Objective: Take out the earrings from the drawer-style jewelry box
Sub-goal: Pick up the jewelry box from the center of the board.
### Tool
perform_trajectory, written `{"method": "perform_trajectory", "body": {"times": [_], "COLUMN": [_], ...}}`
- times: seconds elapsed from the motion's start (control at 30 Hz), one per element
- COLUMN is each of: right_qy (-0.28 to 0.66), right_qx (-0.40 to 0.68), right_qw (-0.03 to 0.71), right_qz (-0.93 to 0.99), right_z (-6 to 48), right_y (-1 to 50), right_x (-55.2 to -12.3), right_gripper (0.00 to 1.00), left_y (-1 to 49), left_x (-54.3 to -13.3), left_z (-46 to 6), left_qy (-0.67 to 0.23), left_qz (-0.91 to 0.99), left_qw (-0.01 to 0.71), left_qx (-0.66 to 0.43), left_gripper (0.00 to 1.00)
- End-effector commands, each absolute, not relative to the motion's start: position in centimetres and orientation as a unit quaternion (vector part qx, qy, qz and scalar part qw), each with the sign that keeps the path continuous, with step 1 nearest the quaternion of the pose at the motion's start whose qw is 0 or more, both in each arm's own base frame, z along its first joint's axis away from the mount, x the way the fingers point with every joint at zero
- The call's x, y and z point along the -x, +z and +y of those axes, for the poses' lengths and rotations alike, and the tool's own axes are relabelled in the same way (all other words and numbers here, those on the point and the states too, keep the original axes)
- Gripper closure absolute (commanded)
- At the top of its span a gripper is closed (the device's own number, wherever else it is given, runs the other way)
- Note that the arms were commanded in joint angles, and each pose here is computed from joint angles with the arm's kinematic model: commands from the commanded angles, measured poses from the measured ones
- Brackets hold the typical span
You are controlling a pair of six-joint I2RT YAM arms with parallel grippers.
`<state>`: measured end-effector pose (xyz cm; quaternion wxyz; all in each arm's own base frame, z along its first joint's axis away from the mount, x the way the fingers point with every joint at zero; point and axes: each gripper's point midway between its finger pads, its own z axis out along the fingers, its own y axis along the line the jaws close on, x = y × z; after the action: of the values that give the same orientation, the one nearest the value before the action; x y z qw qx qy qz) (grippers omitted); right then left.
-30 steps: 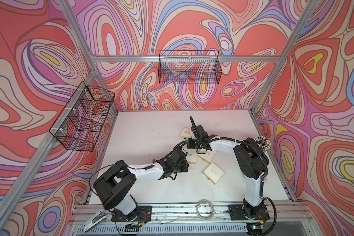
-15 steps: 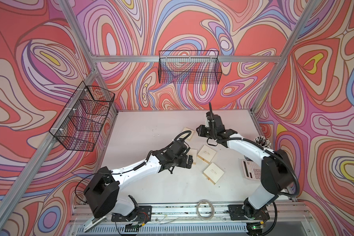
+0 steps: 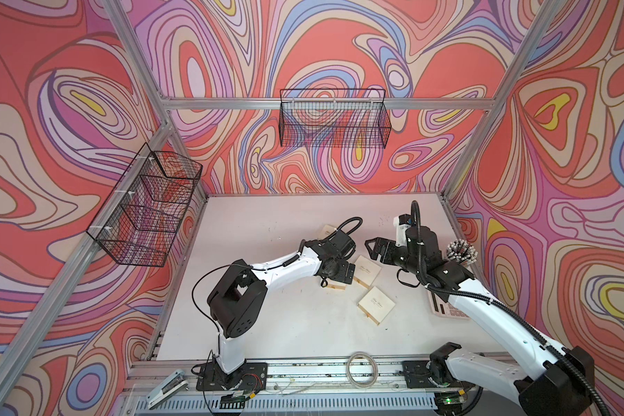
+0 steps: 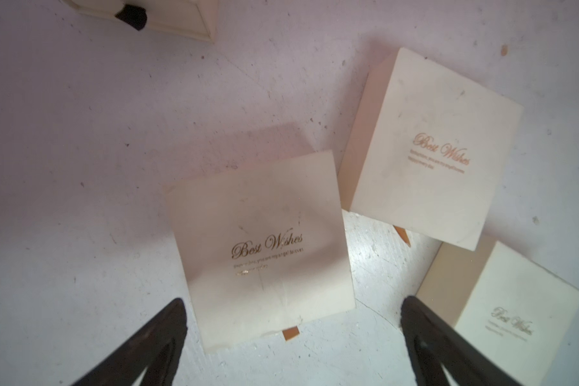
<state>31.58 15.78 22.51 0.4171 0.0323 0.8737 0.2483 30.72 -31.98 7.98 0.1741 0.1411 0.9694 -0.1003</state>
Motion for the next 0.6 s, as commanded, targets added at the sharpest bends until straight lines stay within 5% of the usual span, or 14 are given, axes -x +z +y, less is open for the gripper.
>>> {"method": "perform_trajectory", "body": {"times": [0.0,0.57], "right_qy": [0.257,0.273], "right_qx": [-0.04,-0.042], "right_qw": [0.406,0.396], "right_qz": [0.876,0.876], "right_z": [15.2,14.7], "right_y": [22.3,21.3], "right_x": [-29.9,-27.6], "right_gripper": [0.02,0.02], "left_y": [7.1,4.5], "left_x": [-31.0,-32.5], "left_z": [-30.0,-31.0], "left_qy": [-0.038,-0.012], "left_qz": [0.978,0.983], "left_qw": [0.159,0.145], "left_qx": [-0.126,-0.108], "left_gripper": [0.0,0.0]}}
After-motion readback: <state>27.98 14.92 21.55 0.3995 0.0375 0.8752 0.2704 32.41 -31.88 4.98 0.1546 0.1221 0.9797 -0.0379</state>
